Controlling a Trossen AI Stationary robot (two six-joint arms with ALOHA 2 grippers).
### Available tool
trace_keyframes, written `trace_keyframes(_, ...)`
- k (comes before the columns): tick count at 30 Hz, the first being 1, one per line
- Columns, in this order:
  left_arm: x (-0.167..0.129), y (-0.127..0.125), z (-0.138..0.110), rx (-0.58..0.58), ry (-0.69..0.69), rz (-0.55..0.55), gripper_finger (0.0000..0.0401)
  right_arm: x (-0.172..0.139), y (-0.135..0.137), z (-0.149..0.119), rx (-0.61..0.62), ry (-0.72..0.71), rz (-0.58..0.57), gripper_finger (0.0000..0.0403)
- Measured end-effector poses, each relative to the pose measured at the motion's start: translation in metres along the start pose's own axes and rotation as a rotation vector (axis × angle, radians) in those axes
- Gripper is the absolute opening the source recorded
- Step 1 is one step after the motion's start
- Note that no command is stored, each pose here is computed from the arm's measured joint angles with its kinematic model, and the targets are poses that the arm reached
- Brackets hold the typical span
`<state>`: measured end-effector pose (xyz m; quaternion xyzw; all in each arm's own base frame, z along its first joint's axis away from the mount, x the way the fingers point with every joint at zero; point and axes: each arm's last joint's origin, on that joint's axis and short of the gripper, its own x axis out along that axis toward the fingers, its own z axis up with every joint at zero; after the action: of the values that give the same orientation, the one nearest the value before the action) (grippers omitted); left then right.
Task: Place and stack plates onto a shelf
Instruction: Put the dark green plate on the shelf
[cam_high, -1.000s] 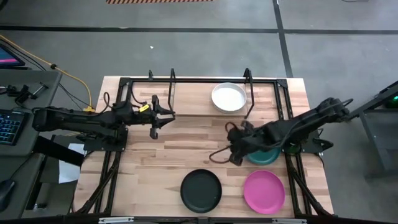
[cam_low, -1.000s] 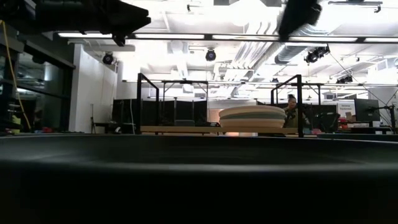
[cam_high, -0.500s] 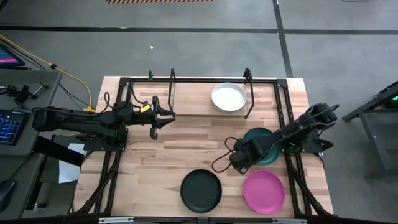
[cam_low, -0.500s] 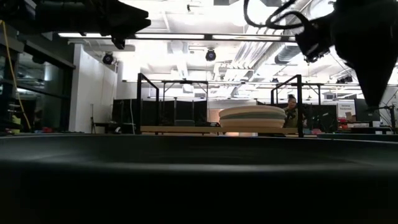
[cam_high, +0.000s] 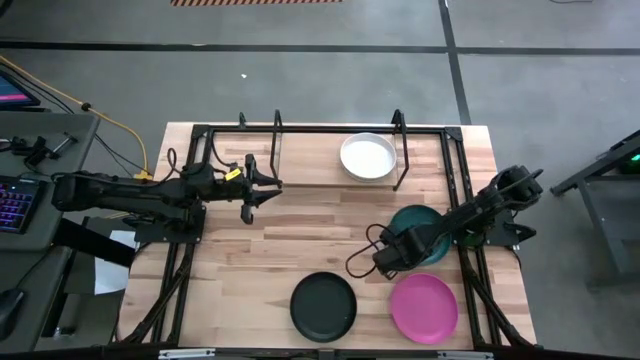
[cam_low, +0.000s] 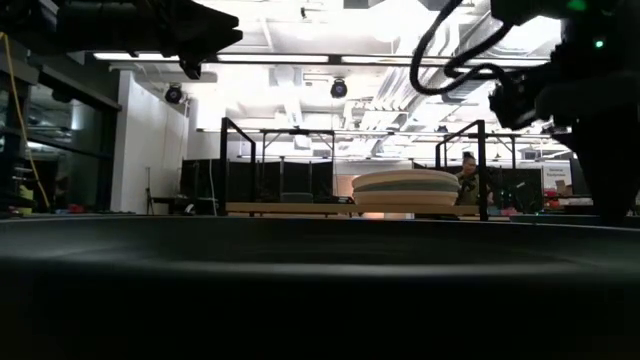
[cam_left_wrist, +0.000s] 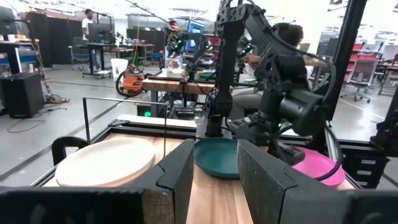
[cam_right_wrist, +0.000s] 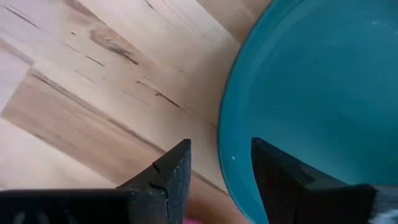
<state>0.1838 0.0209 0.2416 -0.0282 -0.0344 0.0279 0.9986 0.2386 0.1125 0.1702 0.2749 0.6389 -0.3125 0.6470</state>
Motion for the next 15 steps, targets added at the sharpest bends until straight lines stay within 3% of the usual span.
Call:
trace_keyframes(8, 0.000, 0.000, 0.000, -0.006, -0.001, -0.001, 0.0113, 0.017, -0.010, 0.000, 0.056, -0.002, -0.020, 0.0138)
trace_keyframes(15, 0.000, 0.000, 0.000, -0.012, -0.001, -0.002, 0.0113, 0.016, -0.010, 0.000, -0.010, 0.005, -0.024, 0.0014)
